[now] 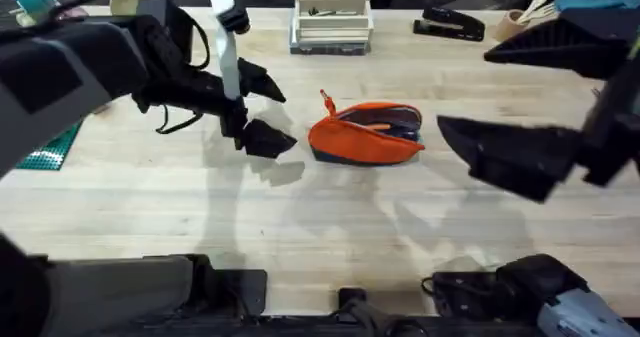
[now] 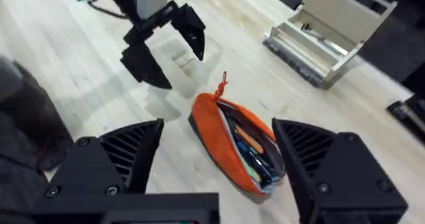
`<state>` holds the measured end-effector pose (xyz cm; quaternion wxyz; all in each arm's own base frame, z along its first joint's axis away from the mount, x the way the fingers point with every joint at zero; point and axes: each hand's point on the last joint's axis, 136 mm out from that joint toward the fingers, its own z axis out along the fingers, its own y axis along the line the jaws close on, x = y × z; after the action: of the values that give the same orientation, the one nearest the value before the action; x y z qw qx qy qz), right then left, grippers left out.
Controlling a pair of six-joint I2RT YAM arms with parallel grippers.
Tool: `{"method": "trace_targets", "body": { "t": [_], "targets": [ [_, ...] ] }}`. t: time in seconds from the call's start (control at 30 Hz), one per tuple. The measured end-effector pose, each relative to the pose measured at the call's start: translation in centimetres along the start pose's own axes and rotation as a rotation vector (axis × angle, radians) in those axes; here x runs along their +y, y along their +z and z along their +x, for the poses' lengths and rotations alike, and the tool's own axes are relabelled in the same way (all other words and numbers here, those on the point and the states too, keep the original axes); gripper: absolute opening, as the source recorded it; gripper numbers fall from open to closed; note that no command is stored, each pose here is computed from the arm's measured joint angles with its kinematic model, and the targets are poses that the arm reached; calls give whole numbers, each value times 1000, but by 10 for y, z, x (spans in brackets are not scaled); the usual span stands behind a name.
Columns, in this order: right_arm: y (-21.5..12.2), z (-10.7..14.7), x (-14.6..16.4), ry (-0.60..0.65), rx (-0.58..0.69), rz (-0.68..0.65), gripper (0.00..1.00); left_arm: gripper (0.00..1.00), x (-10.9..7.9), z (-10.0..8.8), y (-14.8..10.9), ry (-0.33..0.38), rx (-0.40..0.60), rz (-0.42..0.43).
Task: Unzip the bag, pick up the pens from the table one at a time and place them inside, then zip the bag closed.
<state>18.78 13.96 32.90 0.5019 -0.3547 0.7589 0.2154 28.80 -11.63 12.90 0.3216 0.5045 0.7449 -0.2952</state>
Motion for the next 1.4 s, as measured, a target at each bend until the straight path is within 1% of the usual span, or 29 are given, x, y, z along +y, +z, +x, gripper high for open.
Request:
{"method": "trace_targets", "body": {
  "t": [0.07, 0.27, 0.37, 0.5, 0.63, 0.7, 0.83, 0.93, 1.07, 1.2, 1.4],
  "targets": [
    [8, -1, -5, 49, 8, -2, 998, 992, 1, 3, 3, -11, -2, 13],
    [38, 2, -22, 249, 58, -12, 998, 993, 2, 9, 9, -32, 2, 33],
    [55, 3, -23, 302, 79, -37, 998, 993, 2, 9, 9, -32, 2, 33],
    [80, -1, -12, 298, 98, -99, 998, 993, 2, 9, 9, -32, 2, 34],
    [106, 5, 1, 285, 145, -128, 998, 993, 2, 9, 9, -32, 2, 33],
    [117, 10, 5, 282, 178, -115, 998, 993, 2, 9, 9, -32, 2, 33],
    [137, 26, 12, 245, 252, -46, 998, 993, 2, 9, 9, -32, 2, 33],
    [148, 26, 14, 238, 257, 11, 998, 993, 2, 9, 9, -32, 2, 33],
    [161, 22, 17, 246, 237, 52, 998, 993, 2, 9, 9, -32, 2, 33],
    [174, 34, 17, 251, 278, 83, 998, 993, 2, 9, 9, -33, 2, 34],
    [188, 48, 17, 267, 326, 88, 998, 993, 0, 9, 9, -39, 4, 39]
  ]
}}
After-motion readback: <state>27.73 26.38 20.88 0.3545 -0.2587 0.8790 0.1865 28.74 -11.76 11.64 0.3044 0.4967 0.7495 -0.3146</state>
